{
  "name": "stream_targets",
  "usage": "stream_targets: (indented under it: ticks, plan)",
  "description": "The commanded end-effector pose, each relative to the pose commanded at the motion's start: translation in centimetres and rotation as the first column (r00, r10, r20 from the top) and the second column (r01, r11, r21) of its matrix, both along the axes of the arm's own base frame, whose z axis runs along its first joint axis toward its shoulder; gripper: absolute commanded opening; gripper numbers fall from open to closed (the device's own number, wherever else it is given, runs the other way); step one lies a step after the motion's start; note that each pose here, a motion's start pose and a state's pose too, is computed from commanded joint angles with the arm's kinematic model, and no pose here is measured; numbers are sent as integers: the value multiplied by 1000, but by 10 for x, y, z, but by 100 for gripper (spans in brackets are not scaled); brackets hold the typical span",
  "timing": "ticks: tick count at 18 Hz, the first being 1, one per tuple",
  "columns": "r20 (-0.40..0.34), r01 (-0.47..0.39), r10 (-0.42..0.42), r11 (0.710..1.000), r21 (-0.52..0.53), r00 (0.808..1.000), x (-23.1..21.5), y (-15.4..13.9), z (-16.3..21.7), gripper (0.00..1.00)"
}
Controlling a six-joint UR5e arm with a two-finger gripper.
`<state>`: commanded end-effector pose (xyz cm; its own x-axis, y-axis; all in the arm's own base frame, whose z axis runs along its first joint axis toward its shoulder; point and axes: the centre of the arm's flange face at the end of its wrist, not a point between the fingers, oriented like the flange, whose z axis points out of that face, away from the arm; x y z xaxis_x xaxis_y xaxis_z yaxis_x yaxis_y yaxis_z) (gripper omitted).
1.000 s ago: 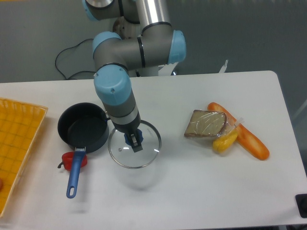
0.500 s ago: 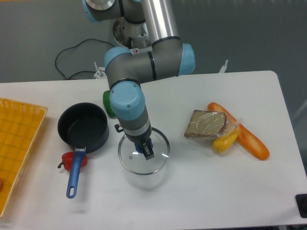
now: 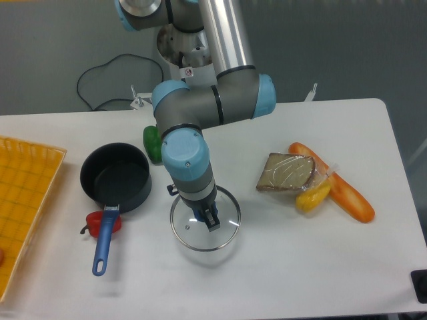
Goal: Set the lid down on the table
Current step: 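Lower the glass lid flat onto the table beside the saucepan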
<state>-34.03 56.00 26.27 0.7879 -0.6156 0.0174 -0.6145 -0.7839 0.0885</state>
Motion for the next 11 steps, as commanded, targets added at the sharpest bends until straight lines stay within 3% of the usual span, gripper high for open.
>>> stream_targets:
  ticks: [11]
  plan:
    - [19,-3,3,1000,-26,1000,-3,3,-22,60]
